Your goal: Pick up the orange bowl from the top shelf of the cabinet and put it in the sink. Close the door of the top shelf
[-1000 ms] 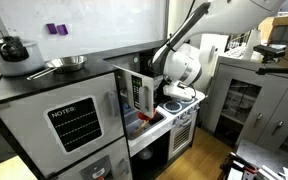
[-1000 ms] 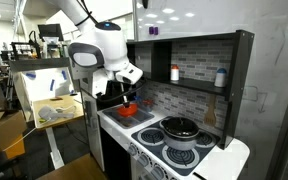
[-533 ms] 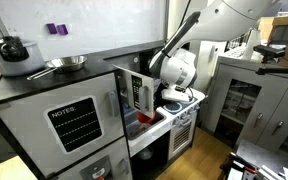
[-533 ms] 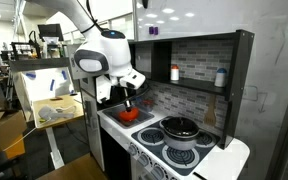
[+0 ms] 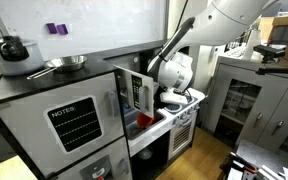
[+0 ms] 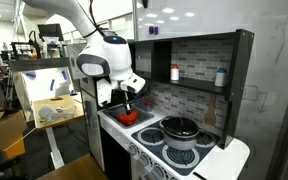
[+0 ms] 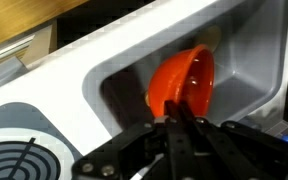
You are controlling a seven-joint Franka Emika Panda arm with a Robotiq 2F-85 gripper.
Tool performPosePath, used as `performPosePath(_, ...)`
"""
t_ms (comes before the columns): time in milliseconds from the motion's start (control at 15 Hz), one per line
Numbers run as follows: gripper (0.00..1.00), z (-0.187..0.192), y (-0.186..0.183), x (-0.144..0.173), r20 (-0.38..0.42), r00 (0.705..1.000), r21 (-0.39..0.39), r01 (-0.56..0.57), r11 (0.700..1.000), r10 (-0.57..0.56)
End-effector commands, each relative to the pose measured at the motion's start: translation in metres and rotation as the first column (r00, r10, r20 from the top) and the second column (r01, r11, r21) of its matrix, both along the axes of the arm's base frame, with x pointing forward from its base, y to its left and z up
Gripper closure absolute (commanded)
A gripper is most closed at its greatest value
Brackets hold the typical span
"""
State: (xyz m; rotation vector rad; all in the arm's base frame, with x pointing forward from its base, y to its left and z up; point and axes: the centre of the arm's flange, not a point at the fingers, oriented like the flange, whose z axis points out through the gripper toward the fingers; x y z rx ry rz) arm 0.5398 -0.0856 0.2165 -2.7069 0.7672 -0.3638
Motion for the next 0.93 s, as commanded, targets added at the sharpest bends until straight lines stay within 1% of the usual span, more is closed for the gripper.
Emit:
performPosePath(0,0.98,-0.004,0.001,0.008,0.019,1.0,0.006,-0.011,1.0,0.011)
performPosePath(200,0.98,-0.003,0.004,0.012,0.023,1.0,0.001,-0.016,1.0,0.016)
performPosePath(267,0.69,-0.002,0.005,0.014,0.025,1.0,0.003,-0.015,1.0,0.015)
performPosePath(333,0.68,-0.002,0.006,0.015,0.028,1.0,0.002,-0.013,1.0,0.013)
performPosePath(467,0.56,-0.001,0.007,0.017,0.032,0.999,0.002,-0.014,1.0,0.014)
performPosePath(667,0.33,0.001,0.008,0.018,0.041,0.999,0.002,-0.013,1.0,0.013)
performPosePath(867,0.12,0.006,0.008,0.015,0.05,0.999,-0.006,-0.015,1.0,0.015)
